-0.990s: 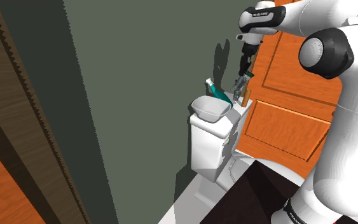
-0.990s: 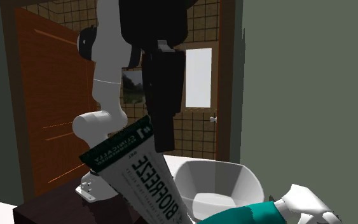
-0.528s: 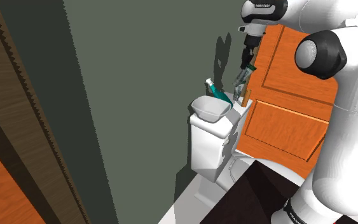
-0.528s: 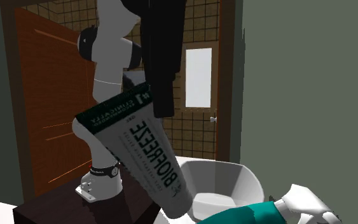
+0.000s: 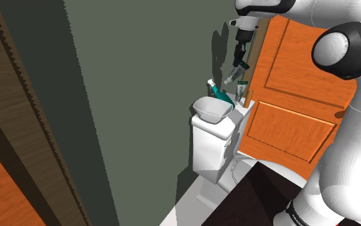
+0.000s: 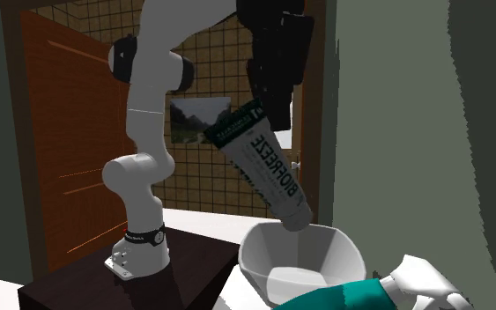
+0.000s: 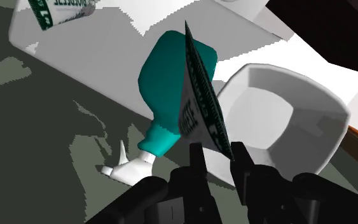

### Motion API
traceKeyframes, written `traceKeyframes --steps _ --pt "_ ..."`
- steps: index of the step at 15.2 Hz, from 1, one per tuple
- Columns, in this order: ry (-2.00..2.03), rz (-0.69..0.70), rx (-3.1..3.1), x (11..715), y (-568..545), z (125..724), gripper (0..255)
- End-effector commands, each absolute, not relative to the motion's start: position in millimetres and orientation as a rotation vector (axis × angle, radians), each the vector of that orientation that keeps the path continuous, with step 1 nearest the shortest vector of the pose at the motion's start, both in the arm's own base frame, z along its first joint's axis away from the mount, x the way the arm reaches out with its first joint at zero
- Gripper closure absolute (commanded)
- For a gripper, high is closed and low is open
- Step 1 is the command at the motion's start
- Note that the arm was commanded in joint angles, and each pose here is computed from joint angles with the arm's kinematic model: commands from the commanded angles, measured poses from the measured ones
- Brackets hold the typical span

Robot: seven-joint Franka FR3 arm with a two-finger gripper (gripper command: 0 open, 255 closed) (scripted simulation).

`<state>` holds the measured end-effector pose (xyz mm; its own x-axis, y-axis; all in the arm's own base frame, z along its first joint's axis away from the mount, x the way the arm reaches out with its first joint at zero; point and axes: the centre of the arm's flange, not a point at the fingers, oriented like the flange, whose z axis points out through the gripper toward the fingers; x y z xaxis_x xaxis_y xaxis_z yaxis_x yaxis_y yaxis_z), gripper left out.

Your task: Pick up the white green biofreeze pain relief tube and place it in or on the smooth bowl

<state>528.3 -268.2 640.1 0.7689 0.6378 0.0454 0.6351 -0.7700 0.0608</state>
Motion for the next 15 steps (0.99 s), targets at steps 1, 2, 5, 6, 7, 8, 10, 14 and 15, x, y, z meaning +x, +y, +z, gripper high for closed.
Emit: traceKeyframes --steps 1,2,5,6,7,8,10,14,15 --pt "1.047 0.098 2.915 531.6 -242.5 644.9 255" --pt "1.047 0.098 2.915 533.9 -229.8 647.7 255" --pt "1.047 0.098 2.915 540.9 -191.8 656.1 255" --pt "1.047 0.098 2.915 543.3 -179.1 658.9 255" --pt "1.047 0.098 2.915 545.6 -166.4 661.7 255" --pt "1.047 0.098 2.915 547.9 -153.7 664.5 255" --pt "1.047 0.098 2.915 552.6 -128.3 670.1 255" --pt "1.047 0.098 2.915 555.4 -113.2 657.6 255" --pt "1.047 0.098 2.915 555.4 -113.2 652.3 255"
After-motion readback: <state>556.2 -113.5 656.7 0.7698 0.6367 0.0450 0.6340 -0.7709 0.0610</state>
